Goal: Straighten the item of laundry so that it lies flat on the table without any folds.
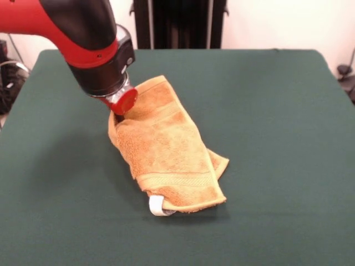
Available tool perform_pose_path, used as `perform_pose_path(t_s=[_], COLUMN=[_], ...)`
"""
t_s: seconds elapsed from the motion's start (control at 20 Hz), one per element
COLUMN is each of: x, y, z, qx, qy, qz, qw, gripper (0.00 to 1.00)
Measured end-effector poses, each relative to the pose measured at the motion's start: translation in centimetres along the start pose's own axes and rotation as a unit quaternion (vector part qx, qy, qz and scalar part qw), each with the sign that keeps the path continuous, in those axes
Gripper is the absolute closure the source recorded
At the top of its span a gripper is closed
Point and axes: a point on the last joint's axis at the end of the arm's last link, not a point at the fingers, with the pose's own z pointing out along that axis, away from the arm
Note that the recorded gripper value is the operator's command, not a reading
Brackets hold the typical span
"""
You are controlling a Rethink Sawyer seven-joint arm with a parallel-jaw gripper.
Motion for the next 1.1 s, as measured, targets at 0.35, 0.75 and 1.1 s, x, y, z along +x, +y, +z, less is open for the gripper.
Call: perform_pose_path(t_s=[0.35, 0.75, 1.1], x=[0.6, 1.4, 2.5], y=[-0.3, -0.6, -1.0], z=[0.8, 1.7, 3.0], qx=[0.021, 0.043, 0.062], qy=[0.036, 0.086, 0.139], qz=[0.001, 0.006, 0.009], qw=[0.9992, 0.9953, 0.9882], gripper=[1.0, 1.0, 1.0])
